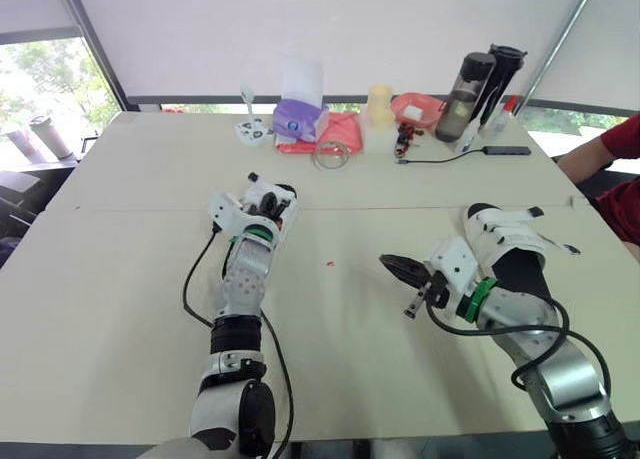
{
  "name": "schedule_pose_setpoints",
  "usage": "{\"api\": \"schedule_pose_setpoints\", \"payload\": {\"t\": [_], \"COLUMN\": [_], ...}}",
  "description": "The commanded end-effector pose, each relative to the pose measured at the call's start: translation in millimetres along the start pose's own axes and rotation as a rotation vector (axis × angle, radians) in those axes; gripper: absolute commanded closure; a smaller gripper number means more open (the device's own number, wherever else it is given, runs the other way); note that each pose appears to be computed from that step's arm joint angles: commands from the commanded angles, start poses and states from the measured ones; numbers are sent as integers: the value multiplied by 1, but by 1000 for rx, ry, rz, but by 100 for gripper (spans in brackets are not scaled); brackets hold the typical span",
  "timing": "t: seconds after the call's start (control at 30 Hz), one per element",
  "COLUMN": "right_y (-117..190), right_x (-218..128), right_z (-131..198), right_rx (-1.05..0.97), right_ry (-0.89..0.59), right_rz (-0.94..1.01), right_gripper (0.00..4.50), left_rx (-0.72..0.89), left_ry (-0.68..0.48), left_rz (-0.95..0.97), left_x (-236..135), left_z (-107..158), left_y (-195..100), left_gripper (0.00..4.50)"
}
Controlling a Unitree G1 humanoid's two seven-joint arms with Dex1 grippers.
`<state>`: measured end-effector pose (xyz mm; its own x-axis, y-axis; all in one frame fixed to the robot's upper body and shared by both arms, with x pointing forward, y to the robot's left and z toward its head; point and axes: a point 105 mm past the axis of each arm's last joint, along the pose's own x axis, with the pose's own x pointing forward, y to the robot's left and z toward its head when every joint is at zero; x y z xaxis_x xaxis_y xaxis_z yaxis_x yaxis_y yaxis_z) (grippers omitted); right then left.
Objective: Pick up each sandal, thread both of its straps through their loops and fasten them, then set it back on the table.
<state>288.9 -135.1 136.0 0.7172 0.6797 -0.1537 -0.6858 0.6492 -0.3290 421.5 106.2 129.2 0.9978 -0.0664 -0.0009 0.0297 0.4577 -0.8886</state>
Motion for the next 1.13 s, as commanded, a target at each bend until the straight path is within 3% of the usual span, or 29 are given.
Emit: {"api": "schedule_pose_setpoints", "payload": {"t": [0.03, 0.07, 0.27, 0.3, 0.4, 0.73, 0.83, 0.93, 1.03, 1.13], "right_y": [-2, -2, -1, 0, 0, -2, -3, -7, -21, -26], "right_x": [-1, -1, -1, -1, 0, -2, -2, -4, -10, -19], "right_z": [9, 9, 6, 6, 5, -3, -3, -3, 0, 1], "right_rx": [-38, -40, -36, -36, -34, -28, -26, 16, 149, 249], "right_ry": [-35, -35, -32, -32, -31, -9, -10, -25, -76, -99], "right_rz": [-9, -10, -13, -13, -13, 3, 5, -22, -115, -167], "right_gripper": [450, 450, 450, 450, 450, 450, 450, 450, 450, 450], "left_rx": [-173, -182, -185, -182, -176, -97, -7, 288, 730, 900], "left_ry": [92, 91, 79, 86, 109, 218, 246, 288, 348, 362], "left_rz": [-100, -100, -84, -72, -50, 9, -4, -181, -416, -469], "left_x": [3, 3, 0, -2, -8, -78, -90, -110, -139, -150], "left_z": [-47, -46, -36, -35, -30, 5, 14, 24, 23, 25], "left_y": [-44, -43, -37, -35, -33, -32, -30, -45, -56, -45], "left_gripper": [360, 332, 27, 3, 3, 3, 3, 3, 3, 3]}}
